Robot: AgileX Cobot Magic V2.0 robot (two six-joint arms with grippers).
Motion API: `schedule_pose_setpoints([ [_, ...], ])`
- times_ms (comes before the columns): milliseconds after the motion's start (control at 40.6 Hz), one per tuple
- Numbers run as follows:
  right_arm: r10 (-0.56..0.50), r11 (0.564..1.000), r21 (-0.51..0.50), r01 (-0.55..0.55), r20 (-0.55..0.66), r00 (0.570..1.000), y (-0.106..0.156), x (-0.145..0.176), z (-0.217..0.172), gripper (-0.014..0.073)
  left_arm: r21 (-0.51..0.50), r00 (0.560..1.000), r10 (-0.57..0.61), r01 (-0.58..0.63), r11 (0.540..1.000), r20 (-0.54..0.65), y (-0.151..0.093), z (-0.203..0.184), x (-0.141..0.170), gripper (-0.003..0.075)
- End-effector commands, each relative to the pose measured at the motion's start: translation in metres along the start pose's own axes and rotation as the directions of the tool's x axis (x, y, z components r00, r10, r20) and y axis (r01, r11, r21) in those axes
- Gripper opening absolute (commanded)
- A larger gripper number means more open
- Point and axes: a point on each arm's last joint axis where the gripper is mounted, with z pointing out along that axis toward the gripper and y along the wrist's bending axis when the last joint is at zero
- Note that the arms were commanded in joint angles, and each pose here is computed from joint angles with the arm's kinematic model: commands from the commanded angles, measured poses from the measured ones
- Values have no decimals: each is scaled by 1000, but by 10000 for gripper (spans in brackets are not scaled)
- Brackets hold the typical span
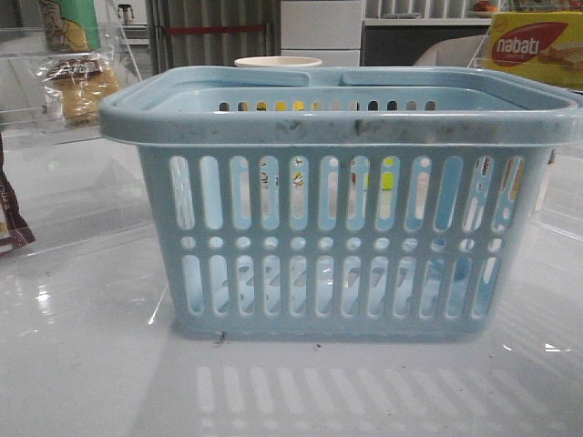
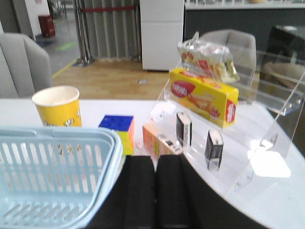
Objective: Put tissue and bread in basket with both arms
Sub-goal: 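Reach the right gripper to the white tissue pack and grasp it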
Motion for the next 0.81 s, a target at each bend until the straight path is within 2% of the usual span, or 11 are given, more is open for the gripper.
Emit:
schedule_pose_setpoints([
  [0, 1, 1000, 4, -1, -42, 999, 0, -7, 16, 55, 8, 999, -4, 4, 1000, -44, -1, 14, -6, 92],
  [246, 4, 1000, 22, 2, -276, 961, -1, 11, 51, 55, -1, 965, -4, 4, 1000, -263, 0, 48, 23, 92],
  [541, 9, 999, 35, 8, -455, 890, -2, 30, 87, 73, -5, 936, -5, 3, 1000, -352, 1, 66, 41, 92],
  [615, -3, 999, 40, 26, -482, 876, -4, 33, 93, 149, -8, 932, 9, -13, 1000, -362, 1, 68, 42, 93],
  [665, -15, 998, 44, 42, -495, 869, -5, 35, 97, 249, -11, 928, 22, -29, 1000, -372, 2, 69, 43, 109],
  [689, -19, 998, 45, 48, -502, 865, -5, 36, 98, 278, -13, 926, 32, -40, 999, -377, 3, 69, 44, 133],
  [738, -27, 997, 47, 59, -516, 856, -6, 38, 102, 393, -14, 925, 39, -48, 999, -378, 3, 69, 44, 188],
  [788, -29, 997, 47, 63, -529, 848, -6, 40, 106, 476, -15, 925, 44, -54, 998, -378, 3, 69, 44, 279],
])
